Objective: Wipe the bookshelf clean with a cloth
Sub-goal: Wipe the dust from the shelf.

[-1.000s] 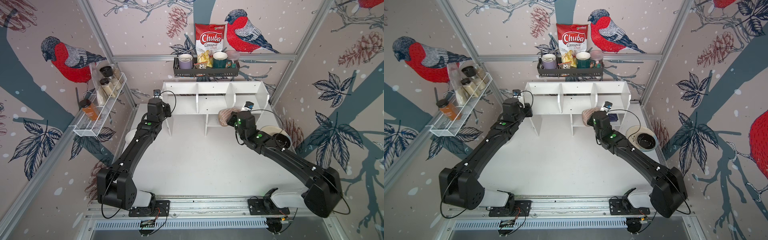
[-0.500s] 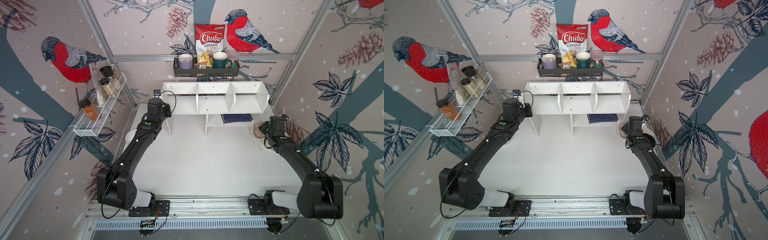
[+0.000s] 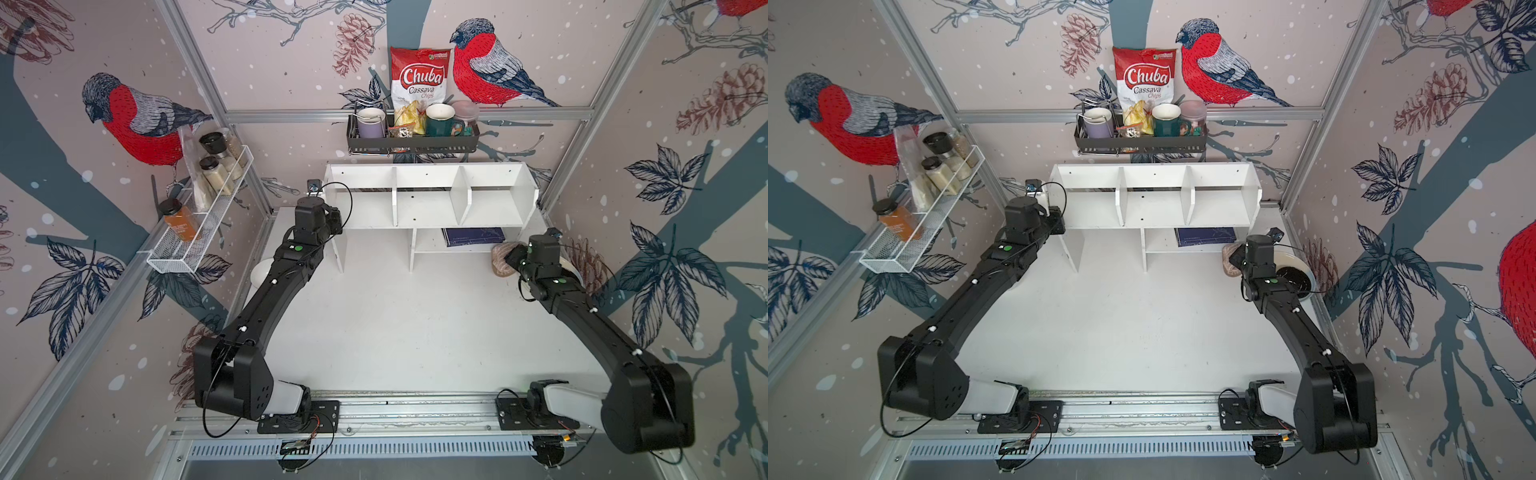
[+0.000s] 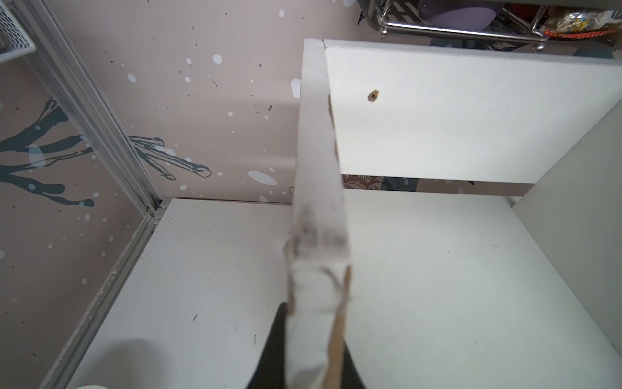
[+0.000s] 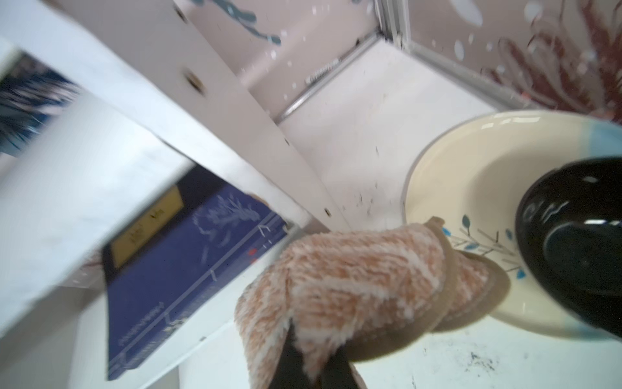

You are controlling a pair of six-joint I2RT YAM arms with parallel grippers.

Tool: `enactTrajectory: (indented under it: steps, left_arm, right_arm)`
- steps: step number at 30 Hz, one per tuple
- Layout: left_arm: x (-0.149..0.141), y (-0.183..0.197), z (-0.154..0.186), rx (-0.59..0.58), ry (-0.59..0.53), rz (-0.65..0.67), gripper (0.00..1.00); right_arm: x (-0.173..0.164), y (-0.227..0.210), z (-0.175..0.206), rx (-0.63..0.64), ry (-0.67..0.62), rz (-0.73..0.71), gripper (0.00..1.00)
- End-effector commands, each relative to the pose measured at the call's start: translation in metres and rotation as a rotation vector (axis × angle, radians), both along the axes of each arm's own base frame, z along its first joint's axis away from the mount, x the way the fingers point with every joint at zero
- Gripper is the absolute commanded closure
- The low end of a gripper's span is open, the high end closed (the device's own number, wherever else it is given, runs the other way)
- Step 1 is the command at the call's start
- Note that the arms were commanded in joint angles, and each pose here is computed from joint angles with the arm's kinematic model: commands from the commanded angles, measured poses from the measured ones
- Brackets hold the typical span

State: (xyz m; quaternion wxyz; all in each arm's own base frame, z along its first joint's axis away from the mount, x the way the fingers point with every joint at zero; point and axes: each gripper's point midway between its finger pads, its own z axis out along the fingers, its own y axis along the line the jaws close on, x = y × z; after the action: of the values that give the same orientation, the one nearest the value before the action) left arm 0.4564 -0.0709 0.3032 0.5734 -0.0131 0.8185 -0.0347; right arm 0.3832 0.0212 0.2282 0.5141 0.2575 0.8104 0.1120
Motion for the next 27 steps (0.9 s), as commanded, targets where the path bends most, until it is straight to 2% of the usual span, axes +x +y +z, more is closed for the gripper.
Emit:
enactTrajectory:
  steps: [1, 6, 9, 12, 18, 20, 23, 27]
  left_arm:
    - [-0.008, -0.007, -0.021, -0.071, 0.09, -0.022, 1.0]
    - [-0.008, -0.006, -0.018, -0.077, 0.083, -0.022, 1.0]
    - [-0.008, -0.006, -0.02, -0.08, 0.086, -0.023, 1.0]
    - [-0.008, -0.006, -0.02, -0.08, 0.084, -0.023, 1.0]
    - [-0.008, -0.007, -0.021, -0.087, 0.086, -0.027, 1.0]
    - [-0.008, -0.007, -0.022, -0.087, 0.087, -0.026, 1.0]
    - [-0.008, -0.007, -0.025, -0.083, 0.094, -0.024, 1.0]
    - [-0.008, -0.008, -0.026, -0.081, 0.095, -0.023, 1.0]
  right_arm:
    - [-0.011, 0.002, 0.032, -0.069, -0.054, 0.0, 1.0]
    - [-0.015, 0.046, 0.051, -0.108, -0.115, 0.097, 1.0]
    - [-0.015, 0.097, 0.057, -0.102, -0.157, 0.189, 1.0]
    - [-0.015, 0.16, 0.065, -0.087, -0.193, 0.301, 1.0]
    - [-0.014, 0.302, 0.058, -0.112, -0.181, 0.521, 1.0]
    - [-0.012, 0.33, 0.056, -0.113, -0.179, 0.558, 1.0]
    - [-0.004, 0.335, 0.056, -0.1, -0.17, 0.537, 1.0]
    - [0.0, 0.283, 0.063, -0.106, -0.175, 0.436, 1.0]
